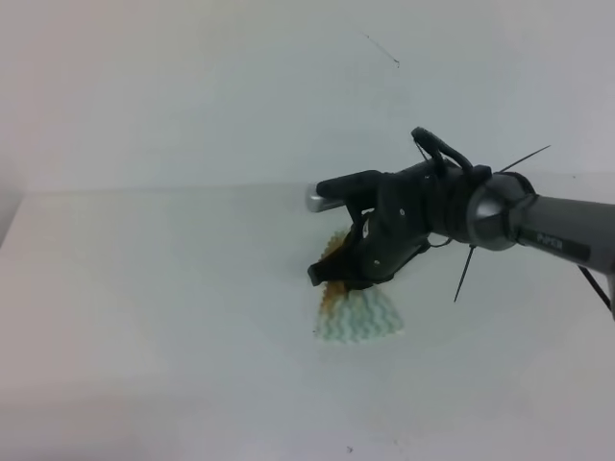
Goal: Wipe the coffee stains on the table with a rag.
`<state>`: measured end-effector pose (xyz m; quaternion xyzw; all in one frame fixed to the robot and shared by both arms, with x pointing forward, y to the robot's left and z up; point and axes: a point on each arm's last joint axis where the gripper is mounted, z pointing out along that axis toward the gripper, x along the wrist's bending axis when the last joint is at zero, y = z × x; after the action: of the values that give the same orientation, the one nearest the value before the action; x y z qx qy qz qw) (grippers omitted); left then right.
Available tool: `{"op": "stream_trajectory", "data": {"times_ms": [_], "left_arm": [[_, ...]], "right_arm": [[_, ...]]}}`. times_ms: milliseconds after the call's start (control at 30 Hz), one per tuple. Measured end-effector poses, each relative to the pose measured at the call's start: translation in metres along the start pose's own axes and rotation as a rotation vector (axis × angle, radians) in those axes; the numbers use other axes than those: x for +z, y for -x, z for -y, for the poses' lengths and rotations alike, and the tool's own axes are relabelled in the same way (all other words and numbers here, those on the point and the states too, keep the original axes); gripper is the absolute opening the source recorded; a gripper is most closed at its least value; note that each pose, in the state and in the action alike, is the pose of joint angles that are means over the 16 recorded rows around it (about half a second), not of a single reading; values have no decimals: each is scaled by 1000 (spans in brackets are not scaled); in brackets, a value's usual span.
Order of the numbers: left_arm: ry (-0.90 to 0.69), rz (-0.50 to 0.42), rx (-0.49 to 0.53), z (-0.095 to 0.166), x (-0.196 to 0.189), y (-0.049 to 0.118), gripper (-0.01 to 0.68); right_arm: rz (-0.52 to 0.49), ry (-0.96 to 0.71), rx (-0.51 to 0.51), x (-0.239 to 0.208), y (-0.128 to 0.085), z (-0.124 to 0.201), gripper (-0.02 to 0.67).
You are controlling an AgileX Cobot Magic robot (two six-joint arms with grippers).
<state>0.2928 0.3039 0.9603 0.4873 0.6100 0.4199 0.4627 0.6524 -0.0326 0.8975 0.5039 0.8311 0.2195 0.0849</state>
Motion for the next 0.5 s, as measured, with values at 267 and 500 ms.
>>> {"op": "stream_trajectory", "data": {"times_ms": [267, 500], "left_arm": [[0, 0, 0, 0, 0, 0, -2], [-1, 0, 0, 0, 0, 0, -2]], "right_arm": [[63, -18, -9, -8, 13, -1, 13], [-61, 41, -8, -10, 0, -6, 13]]}}
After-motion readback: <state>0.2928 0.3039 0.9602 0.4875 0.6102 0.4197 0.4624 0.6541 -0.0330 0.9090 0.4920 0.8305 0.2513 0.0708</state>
